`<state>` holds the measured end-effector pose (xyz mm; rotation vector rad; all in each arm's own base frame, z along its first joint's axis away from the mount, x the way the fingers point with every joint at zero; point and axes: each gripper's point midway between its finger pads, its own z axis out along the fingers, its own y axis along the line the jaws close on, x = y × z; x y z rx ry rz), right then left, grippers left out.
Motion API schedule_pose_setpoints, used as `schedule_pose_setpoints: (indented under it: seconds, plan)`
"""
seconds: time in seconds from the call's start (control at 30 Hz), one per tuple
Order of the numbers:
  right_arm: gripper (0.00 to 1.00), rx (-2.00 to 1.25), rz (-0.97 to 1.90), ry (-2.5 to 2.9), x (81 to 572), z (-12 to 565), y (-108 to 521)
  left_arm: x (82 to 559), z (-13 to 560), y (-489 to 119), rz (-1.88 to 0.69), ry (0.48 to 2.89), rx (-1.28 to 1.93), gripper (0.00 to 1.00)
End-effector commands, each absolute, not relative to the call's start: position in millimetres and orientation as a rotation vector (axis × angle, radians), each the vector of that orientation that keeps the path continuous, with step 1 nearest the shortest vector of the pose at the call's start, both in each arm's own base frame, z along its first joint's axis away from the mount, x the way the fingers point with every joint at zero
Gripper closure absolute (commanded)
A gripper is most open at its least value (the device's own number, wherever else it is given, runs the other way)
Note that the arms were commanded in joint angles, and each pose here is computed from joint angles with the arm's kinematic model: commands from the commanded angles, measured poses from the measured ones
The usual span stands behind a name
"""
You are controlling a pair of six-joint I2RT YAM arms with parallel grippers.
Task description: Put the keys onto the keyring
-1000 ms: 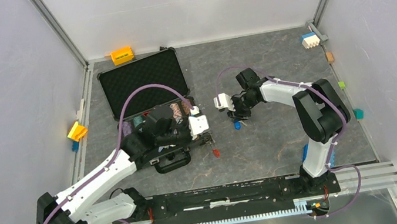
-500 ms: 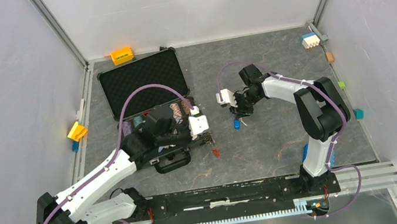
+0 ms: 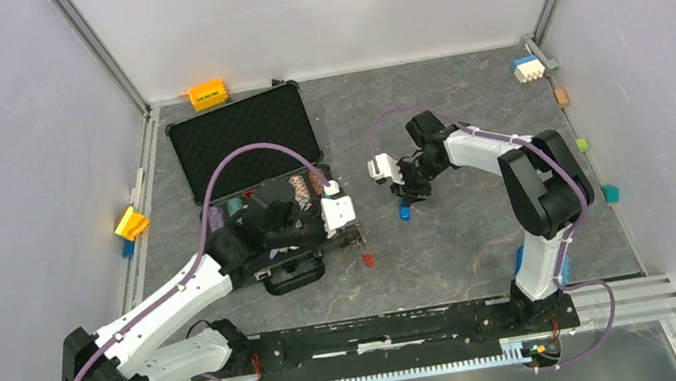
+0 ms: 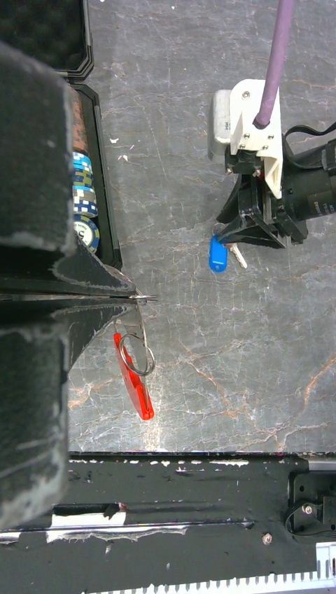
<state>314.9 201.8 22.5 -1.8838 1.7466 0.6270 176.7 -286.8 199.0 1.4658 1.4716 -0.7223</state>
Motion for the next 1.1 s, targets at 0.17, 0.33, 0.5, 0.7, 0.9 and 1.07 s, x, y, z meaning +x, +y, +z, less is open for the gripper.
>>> schedule_pose_setpoints:
  seconds: [0.17, 0.33, 0.5, 0.7, 0.9, 1.07]
  plan:
    - [0.67, -1.834, 0.708, 1.782, 325.3, 26.9, 204.9, 175.5, 217.7, -288.7, -0.738, 1.407, 1.448, 0.98]
    - [0.67, -1.805, 0.739, 1.782, 326.5, 32.1, 204.1, 175.4, 216.7, -288.6, -0.737, 1.407, 1.450, 0.98]
    - [0.63, -1.790, 0.757, 1.788, 328.3, 34.4, 202.7, 175.5, 216.4, -288.7, -0.737, 1.408, 1.450, 0.98]
    - [0.58, -1.772, 0.787, 1.818, 328.4, 30.3, 200.7, 175.7, 215.2, -288.4, -0.735, 1.409, 1.451, 0.98]
    - [0.53, -1.718, 0.808, 1.868, 335.5, 28.4, 197.1, 175.5, 215.5, -288.5, -0.736, 1.405, 1.451, 0.98]
    - [0.53, -1.691, 0.837, 1.890, 337.6, 28.0, 195.4, 175.3, 215.1, -288.3, -0.736, 1.407, 1.453, 0.98]
